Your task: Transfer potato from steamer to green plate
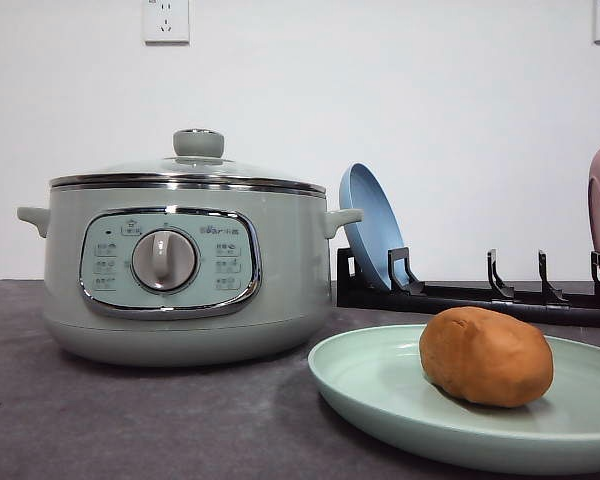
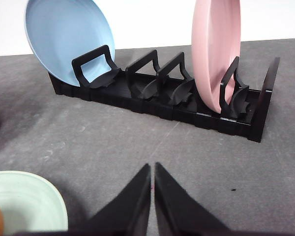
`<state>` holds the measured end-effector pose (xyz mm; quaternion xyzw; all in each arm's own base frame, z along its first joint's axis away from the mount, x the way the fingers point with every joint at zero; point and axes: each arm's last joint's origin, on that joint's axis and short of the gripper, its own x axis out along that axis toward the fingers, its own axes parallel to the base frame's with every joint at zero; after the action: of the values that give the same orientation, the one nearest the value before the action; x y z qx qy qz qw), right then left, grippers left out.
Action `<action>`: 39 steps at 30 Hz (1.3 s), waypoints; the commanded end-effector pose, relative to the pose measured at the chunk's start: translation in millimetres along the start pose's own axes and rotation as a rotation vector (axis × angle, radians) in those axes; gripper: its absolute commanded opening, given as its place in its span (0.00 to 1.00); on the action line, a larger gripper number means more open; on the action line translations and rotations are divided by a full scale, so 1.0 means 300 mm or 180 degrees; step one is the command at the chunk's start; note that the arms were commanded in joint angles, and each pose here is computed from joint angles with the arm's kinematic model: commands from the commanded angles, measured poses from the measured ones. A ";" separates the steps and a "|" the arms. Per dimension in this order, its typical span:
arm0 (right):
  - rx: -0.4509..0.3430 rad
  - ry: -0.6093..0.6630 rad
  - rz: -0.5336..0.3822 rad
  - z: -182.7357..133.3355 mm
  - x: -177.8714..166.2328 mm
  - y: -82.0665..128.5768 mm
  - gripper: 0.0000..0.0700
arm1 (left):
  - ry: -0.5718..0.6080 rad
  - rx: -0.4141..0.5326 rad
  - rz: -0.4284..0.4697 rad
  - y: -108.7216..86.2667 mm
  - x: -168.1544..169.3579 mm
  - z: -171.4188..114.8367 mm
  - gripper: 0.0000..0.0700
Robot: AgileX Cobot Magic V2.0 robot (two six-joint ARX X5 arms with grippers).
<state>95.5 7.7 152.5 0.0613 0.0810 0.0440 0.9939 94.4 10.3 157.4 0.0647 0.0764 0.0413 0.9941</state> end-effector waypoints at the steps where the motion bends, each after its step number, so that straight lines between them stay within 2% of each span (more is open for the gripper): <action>1: -0.0027 -0.0030 0.0005 -0.001 0.001 0.000 0.00 | 0.0008 -0.0006 0.0020 -0.001 0.006 -0.017 0.00; 39: -0.0027 -0.0030 0.0005 -0.001 0.001 0.000 0.00 | 0.0007 -0.0006 0.0021 -0.001 0.006 -0.017 0.00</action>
<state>95.5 7.7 152.5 0.0613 0.0810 0.0440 0.9939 94.4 10.3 157.4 0.0647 0.0764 0.0413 0.9941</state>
